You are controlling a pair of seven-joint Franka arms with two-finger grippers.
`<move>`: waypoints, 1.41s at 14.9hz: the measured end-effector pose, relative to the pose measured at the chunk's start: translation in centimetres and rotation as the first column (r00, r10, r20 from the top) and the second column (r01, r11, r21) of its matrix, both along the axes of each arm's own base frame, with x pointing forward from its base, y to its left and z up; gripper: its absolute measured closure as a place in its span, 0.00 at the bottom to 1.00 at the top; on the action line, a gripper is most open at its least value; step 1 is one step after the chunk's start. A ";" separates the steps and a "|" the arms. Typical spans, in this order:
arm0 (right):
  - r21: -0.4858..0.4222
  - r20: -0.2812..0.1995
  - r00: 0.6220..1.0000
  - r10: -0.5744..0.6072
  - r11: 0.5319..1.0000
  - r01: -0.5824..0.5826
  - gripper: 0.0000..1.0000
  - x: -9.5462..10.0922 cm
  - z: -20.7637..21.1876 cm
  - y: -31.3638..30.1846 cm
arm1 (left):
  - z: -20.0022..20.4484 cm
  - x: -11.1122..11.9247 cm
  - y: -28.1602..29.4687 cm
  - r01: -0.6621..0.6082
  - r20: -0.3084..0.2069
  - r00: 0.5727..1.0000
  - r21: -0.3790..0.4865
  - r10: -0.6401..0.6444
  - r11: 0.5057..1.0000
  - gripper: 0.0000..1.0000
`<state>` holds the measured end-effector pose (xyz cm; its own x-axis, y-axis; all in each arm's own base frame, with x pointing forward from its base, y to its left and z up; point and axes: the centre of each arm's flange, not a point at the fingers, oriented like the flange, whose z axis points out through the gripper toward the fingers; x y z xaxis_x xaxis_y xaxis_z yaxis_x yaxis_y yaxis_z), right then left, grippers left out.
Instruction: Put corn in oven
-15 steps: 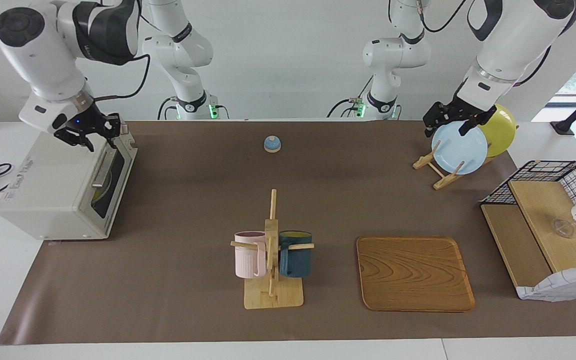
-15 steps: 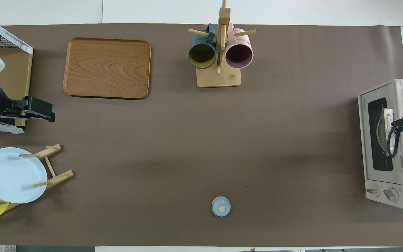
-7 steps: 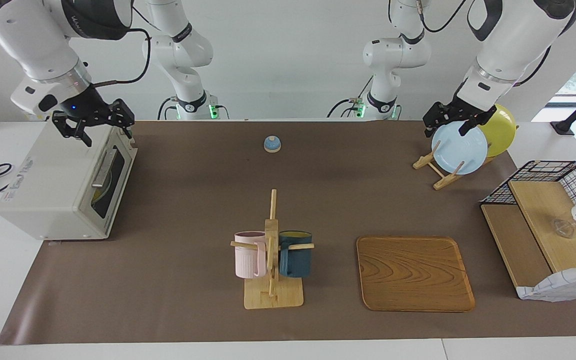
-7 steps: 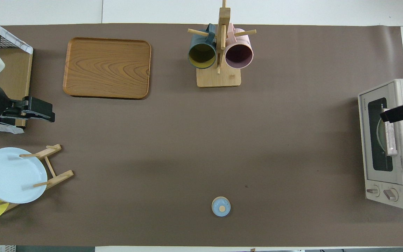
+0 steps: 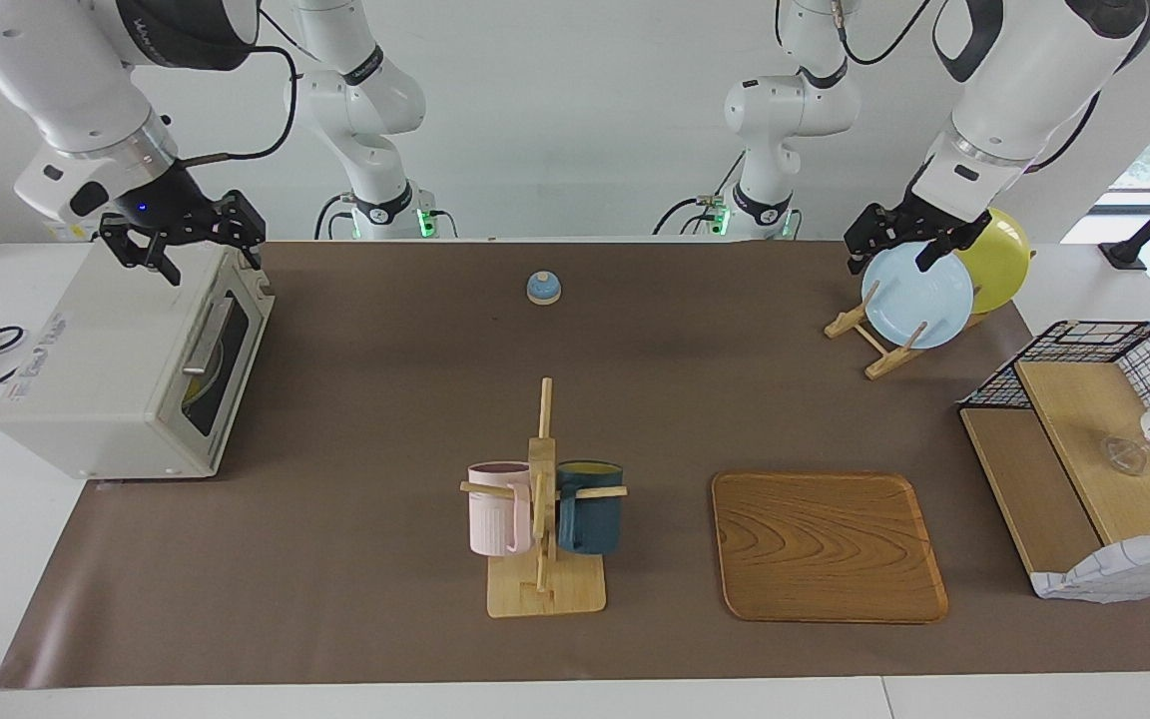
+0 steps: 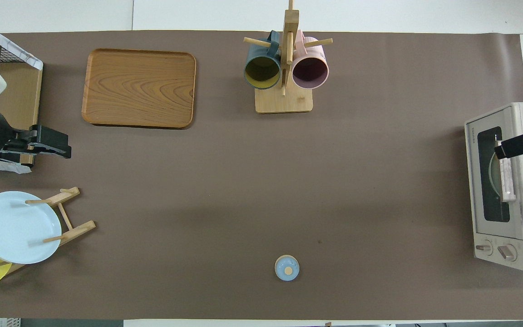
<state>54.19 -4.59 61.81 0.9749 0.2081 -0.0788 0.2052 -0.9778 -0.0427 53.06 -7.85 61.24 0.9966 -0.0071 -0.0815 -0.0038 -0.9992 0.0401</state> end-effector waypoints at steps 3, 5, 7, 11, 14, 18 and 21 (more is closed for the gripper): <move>-0.003 -0.006 0.999 -0.038 0.999 0.037 0.00 0.1 -0.2 -0.1 | 0.0 0.0 0.0 0.000 0.000 1.000 0.000 0.000 1.000 0.00; -0.008 -0.005 0.996 -0.085 0.996 0.085 0.00 0.1 -0.1 0.1 | 0.0 0.0 0.0 0.000 0.000 1.000 0.000 0.000 1.000 0.00; -0.009 -0.004 0.995 -0.099 0.995 0.099 0.00 0.1 0.0 0.2 | 0.0 0.0 0.0 0.000 0.000 1.000 0.000 0.000 1.000 0.00; -0.010 -0.006 0.995 -0.097 0.995 0.097 0.00 0.2 -0.2 0.6 | 0.0 0.0 0.0 0.000 0.000 1.000 0.000 0.000 1.000 0.00; -0.047 -0.004 0.997 -0.076 0.996 0.076 0.00 0.2 -0.1 1.4 | 0.0 0.0 0.0 0.000 0.000 1.000 0.000 0.000 1.000 0.00; -0.083 0.003 0.998 -0.058 0.995 0.058 0.00 0.2 0.2 2.2 | 0.0 0.0 0.0 0.000 0.000 1.000 0.000 0.000 1.000 0.00; -0.083 0.006 0.995 -0.095 0.992 0.095 0.00 0.1 0.3 2.2 | 0.0 0.0 0.0 0.000 0.000 1.000 0.000 0.000 1.000 0.00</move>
<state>54.30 -2.43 62.13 0.9902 0.1069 -0.0898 0.1108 -0.9930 0.0398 53.06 -7.85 61.24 0.9966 -0.0071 -0.0815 -0.0038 -0.9992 0.0401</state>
